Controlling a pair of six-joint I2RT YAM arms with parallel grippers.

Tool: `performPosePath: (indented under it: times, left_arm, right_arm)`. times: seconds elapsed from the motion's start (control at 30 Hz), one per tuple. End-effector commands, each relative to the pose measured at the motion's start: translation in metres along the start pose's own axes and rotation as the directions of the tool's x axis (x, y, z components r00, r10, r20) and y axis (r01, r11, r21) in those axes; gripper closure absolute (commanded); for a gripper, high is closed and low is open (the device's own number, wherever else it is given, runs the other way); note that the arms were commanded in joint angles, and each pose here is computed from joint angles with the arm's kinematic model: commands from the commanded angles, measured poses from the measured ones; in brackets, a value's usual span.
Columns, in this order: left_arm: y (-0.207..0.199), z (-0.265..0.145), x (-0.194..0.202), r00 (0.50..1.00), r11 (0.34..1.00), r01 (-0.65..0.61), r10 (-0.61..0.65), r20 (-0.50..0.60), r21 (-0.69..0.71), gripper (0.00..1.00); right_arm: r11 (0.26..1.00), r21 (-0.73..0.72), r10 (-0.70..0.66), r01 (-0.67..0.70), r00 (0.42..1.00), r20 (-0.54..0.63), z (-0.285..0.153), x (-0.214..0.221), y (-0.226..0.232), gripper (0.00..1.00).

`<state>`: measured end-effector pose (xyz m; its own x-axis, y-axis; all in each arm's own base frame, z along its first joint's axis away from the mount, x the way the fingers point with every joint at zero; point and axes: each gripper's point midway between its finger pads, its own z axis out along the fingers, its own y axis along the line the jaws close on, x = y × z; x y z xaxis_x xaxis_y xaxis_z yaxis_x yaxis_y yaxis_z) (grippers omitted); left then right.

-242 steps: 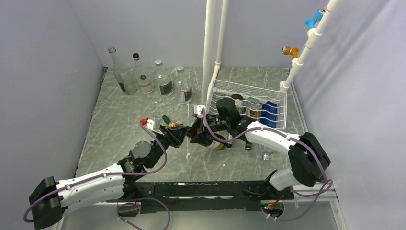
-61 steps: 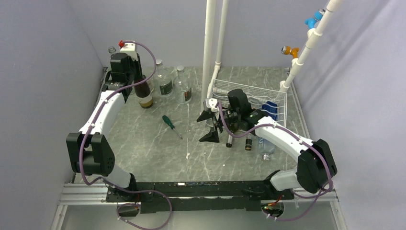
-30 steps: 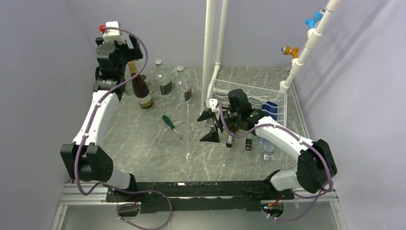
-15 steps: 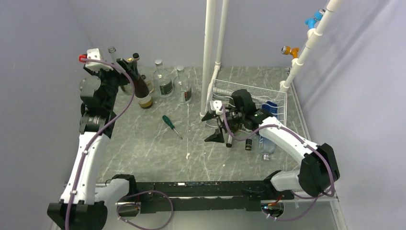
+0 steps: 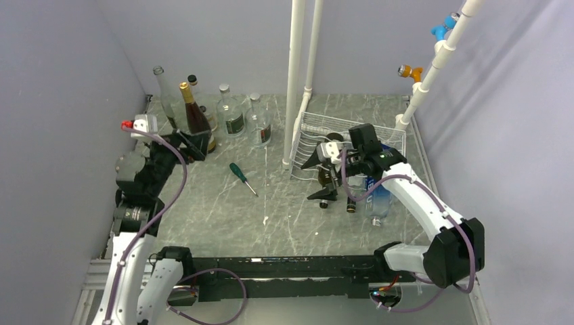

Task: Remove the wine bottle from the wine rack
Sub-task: Place the wine bottle at the center of the board, then pick up the wine bottle from the wine rack.

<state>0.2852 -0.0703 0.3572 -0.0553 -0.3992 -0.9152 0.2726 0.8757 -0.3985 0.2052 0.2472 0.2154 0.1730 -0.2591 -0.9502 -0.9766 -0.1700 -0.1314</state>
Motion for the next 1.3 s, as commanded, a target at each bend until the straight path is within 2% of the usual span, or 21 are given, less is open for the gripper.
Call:
performPosePath:
  times: [0.0,0.2,0.37,0.53,0.67,0.93,1.27]
  left_arm:
    - [-0.011,-0.013,0.027,0.990,0.990,0.128,-0.124,-0.066,0.058,0.01]
    - [-0.010,-0.027,0.062,0.964,0.972,0.228,-0.218,-0.152,0.053,0.00]
    - [-0.018,-0.035,0.082,0.951,0.949,0.287,-0.266,-0.161,0.130,0.00]
    - [-0.032,-0.038,0.102,0.923,0.919,0.336,-0.278,-0.268,0.204,0.00]
    - [-0.050,-0.042,0.114,0.911,0.891,0.345,-0.242,-0.333,0.295,0.00]
    - [-0.083,-0.052,0.148,0.897,0.885,0.301,-0.136,-0.421,0.355,0.00]
    - [-0.111,-0.054,0.176,0.908,0.861,0.279,-0.093,-0.408,0.426,0.00]
  right_arm:
    - [0.996,-0.023,-0.081,0.084,0.991,0.109,-0.017,-0.029,0.011,0.00]
    - [0.993,0.089,-0.087,0.078,0.990,0.109,-0.039,-0.029,0.005,0.00]
    - [0.984,0.169,-0.070,0.051,0.991,0.110,-0.057,-0.024,0.000,0.00]
    - [0.966,0.258,-0.042,0.018,0.995,0.091,-0.075,-0.016,-0.005,0.00]
    - [0.942,0.336,-0.009,-0.018,0.997,0.080,-0.092,-0.011,-0.009,0.00]
    - [0.864,0.491,0.077,-0.110,0.993,0.088,-0.131,-0.003,-0.018,0.00]
    - [0.824,0.545,0.134,-0.157,0.988,0.082,-0.147,0.008,-0.022,0.00]
